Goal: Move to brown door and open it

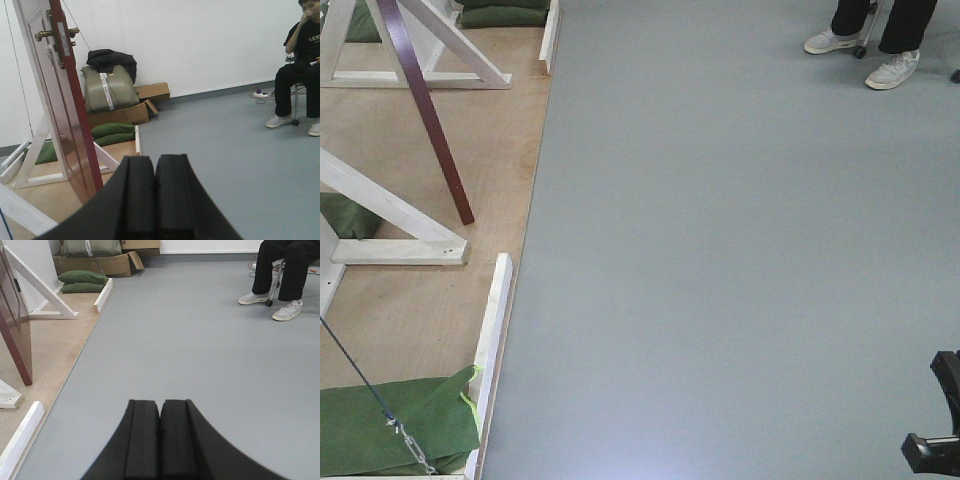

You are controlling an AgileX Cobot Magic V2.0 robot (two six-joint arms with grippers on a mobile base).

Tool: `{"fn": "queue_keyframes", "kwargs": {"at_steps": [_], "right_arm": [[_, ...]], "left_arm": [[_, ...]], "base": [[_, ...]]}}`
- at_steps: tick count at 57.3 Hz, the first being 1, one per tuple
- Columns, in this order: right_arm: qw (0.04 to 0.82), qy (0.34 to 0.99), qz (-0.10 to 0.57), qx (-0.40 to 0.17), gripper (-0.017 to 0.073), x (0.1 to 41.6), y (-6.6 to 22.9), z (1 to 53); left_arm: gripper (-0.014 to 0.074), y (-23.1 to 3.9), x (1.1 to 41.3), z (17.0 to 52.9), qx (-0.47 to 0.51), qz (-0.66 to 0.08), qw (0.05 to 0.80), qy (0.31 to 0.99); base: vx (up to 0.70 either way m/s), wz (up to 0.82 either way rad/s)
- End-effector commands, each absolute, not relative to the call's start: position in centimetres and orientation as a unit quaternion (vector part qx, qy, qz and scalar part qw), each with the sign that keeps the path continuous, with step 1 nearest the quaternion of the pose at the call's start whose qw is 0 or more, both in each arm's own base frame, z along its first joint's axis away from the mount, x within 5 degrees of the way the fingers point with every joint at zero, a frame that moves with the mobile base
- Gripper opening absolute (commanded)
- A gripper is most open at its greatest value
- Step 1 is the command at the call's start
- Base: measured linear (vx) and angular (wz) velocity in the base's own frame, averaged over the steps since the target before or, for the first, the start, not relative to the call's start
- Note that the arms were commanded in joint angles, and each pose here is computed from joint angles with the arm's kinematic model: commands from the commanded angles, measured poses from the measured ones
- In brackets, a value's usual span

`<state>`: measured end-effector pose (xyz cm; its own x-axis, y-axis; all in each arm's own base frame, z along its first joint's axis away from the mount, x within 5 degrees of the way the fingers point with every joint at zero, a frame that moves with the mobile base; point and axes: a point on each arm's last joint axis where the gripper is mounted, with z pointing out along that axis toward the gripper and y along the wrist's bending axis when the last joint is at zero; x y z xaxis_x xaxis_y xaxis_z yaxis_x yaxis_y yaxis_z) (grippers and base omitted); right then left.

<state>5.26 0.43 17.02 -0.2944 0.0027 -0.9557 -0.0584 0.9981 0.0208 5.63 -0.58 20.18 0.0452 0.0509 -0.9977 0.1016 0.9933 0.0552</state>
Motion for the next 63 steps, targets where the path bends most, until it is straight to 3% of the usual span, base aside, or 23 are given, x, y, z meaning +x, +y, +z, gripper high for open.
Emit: {"fn": "queue_keyframes", "kwargs": {"at_steps": [1,63], "right_arm": [[0.625,0.780,0.021,-0.019,0.0000,5.42,0.38,17.58],[0.625,0.780,0.021,-0.019,0.0000,5.42,0.38,17.58]], "left_arm": [[0.0036,-0.57,5.34,21.68,0.048,-0.023,0.760,0.648],[0.0036,-0.57,5.34,21.68,0.048,-0.023,0.760,0.648]], "base": [[0.00,0.00],[0.02,-0.01]]}}
